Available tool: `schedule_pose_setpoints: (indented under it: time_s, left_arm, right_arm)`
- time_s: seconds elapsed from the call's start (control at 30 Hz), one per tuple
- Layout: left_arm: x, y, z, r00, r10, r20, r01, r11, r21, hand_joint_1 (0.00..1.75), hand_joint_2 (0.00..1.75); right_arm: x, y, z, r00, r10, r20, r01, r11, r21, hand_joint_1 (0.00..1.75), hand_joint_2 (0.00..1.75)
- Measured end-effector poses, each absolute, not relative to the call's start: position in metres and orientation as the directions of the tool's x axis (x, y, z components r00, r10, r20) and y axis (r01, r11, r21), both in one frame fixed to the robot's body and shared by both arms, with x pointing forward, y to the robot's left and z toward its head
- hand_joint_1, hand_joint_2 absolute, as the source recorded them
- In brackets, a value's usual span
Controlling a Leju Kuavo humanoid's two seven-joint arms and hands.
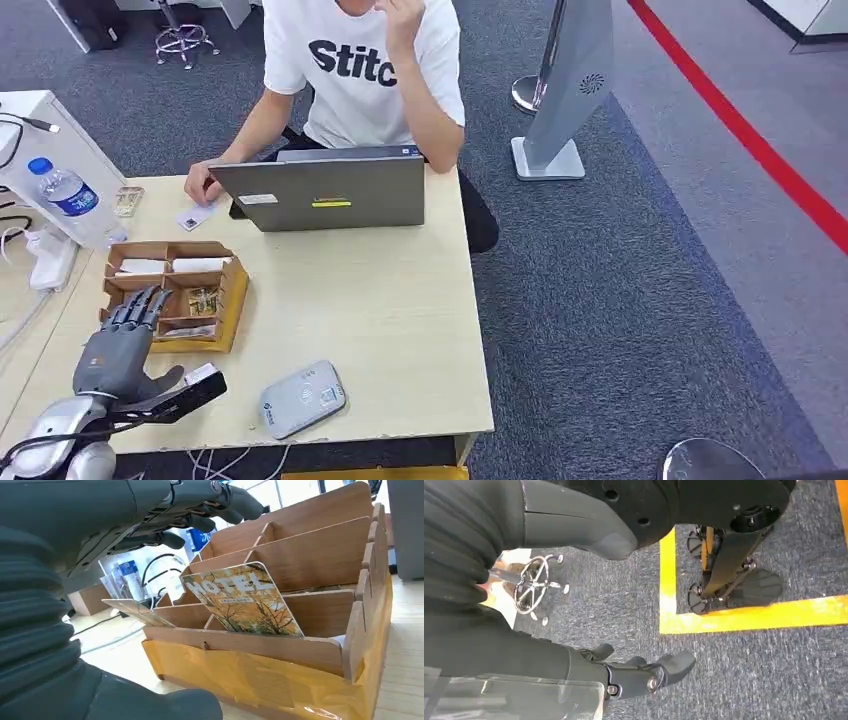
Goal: Pass the card to the sensor for recognition and then transmit it.
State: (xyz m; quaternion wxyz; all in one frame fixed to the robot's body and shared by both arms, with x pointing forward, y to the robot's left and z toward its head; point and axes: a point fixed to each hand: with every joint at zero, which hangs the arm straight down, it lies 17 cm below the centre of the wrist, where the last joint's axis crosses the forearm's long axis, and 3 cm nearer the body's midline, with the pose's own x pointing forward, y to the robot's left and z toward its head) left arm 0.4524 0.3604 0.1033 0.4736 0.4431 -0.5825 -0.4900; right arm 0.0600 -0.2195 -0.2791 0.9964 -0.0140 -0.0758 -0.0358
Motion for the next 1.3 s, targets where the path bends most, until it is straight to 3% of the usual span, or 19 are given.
schedule_pose_setpoints:
  time_s: [0.8,0.83,1.3]
  left_arm:
    - [0.451,0.338,0.104,-0.205,-0.97,0.13,-0.051,0.143,0.988,0.0,1.75]
    - [0.45,0.338,0.104,-0.205,-0.97,0.13,-0.05,0.143,0.988,1.71,1.75]
    - [0.448,0.335,0.102,-0.21,-0.967,0.143,-0.029,0.152,0.988,1.75,1.75]
  right_arm:
    - [0.06,-0.215,-0.279,0.986,-0.068,0.152,0.072,0.997,-0.019,0.0,1.75]
    - [0.06,-0.215,-0.279,0.986,-0.068,0.152,0.072,0.997,-0.019,0.0,1.75]
    - [0.06,-0.221,-0.279,0.987,-0.045,0.157,0.044,0.999,0.009,0.0,1.75]
